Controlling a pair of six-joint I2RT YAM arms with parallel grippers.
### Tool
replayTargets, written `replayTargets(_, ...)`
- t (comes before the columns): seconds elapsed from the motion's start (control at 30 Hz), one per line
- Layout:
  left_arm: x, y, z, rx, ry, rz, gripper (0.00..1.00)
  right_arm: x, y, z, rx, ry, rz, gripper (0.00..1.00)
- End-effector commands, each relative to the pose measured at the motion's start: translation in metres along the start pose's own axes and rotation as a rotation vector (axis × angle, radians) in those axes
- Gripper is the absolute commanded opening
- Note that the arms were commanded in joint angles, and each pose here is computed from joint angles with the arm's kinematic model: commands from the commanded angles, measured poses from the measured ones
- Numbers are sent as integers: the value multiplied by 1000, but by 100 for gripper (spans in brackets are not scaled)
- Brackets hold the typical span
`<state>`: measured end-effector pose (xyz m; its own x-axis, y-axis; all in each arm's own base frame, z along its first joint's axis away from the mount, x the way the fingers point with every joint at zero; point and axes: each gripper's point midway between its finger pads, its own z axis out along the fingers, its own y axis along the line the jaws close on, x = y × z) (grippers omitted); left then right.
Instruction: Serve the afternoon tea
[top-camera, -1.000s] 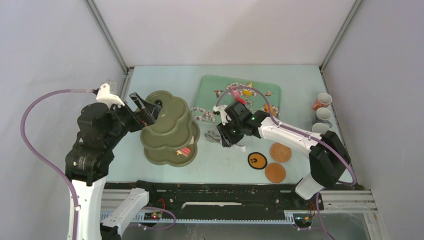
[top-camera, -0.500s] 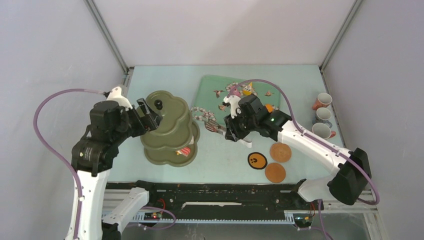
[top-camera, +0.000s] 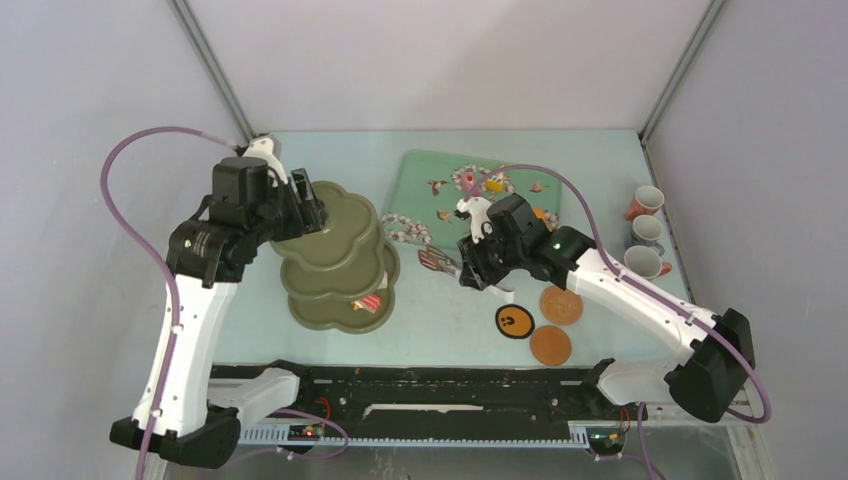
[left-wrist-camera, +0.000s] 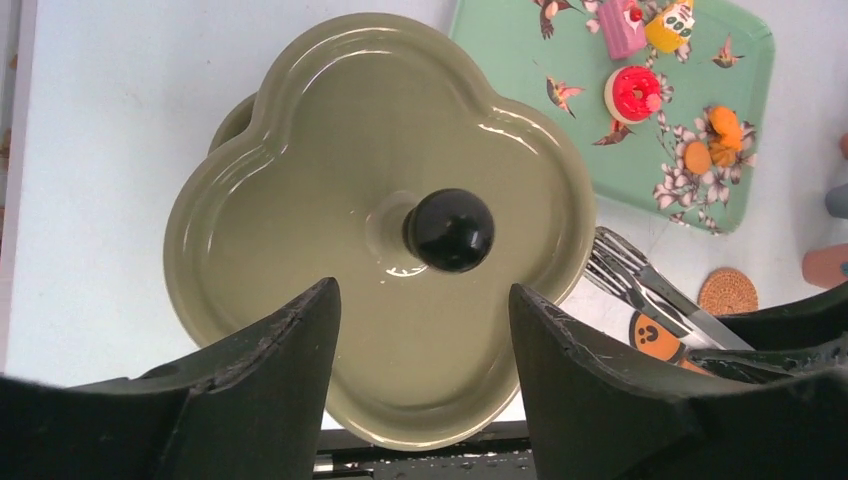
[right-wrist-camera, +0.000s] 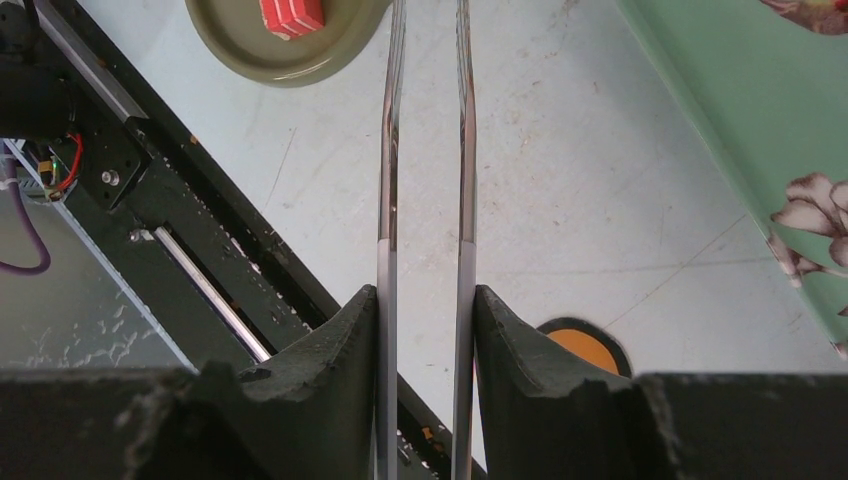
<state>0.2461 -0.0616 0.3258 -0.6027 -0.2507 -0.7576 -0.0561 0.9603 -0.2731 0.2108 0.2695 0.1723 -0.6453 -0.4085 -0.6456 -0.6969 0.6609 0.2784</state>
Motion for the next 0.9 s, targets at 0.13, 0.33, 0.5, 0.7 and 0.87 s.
replayTargets(0.13,-18,5,-19,-68,-99,49,75,-10,-5,-17,5,-67,3,28)
replayTargets(0.33,1,22,-47,-110,-105,-48,85,-12,-4,-17,-12,-78,-2,28)
replayTargets(0.5,42,14,-51,-43,6,-183,92,-12,-4,-14,-18,-76,-3,28)
replayTargets(0.7,85,-7,-54,99,145,-261,95,-10,-18,-18,26,-94,34,28)
replayTargets(0.87,81,-18,-32,144,140,-232,95,-13,-40,-28,53,-134,116,28)
